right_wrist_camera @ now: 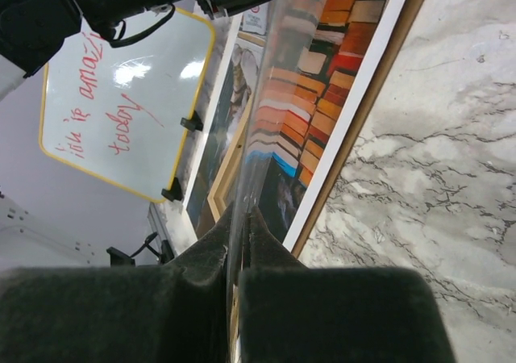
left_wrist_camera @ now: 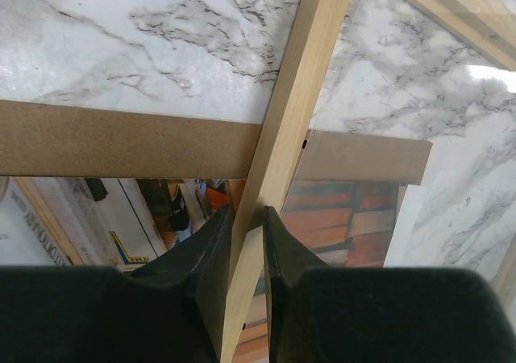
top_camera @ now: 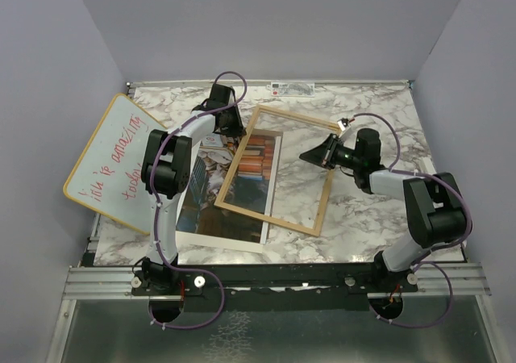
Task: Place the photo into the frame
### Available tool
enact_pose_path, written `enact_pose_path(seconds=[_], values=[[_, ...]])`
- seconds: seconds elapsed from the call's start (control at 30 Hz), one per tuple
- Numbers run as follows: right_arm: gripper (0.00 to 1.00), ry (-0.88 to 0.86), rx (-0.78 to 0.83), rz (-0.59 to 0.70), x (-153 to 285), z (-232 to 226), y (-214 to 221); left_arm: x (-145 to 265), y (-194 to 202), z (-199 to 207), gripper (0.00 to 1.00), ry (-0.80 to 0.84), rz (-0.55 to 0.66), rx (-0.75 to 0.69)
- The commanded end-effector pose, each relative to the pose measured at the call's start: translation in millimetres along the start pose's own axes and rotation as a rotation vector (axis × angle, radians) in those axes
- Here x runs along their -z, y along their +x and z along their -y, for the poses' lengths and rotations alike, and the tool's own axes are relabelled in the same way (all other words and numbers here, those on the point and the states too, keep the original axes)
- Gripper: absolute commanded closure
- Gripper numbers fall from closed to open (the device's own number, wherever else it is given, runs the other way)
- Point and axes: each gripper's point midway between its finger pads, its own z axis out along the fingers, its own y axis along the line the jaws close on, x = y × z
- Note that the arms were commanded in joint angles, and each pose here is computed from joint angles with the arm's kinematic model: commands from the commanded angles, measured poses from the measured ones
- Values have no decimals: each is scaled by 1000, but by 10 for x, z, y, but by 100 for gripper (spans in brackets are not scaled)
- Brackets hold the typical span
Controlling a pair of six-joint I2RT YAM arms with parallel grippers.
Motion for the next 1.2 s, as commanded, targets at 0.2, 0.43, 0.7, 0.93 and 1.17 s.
enact_pose_path(seconds=[0.2,0.43,0.7,0.93,1.17], values=[[99,129,-78,-4,-35,337,80,-249,774,-583,78,-175,-215,27],[99,193,-120,-2,-15,491,153,-264,777,-577,78,-172,-217,29],[99,274,-177,-10,-29,707,222,-285,782,-572,78,-167,-221,31],[99,350,-203,-17,6,881,304,-300,780,-573,78,-167,-221,30],[99,425,-232,-23,33,1045,363,-313,773,-566,76,-163,-223,29]])
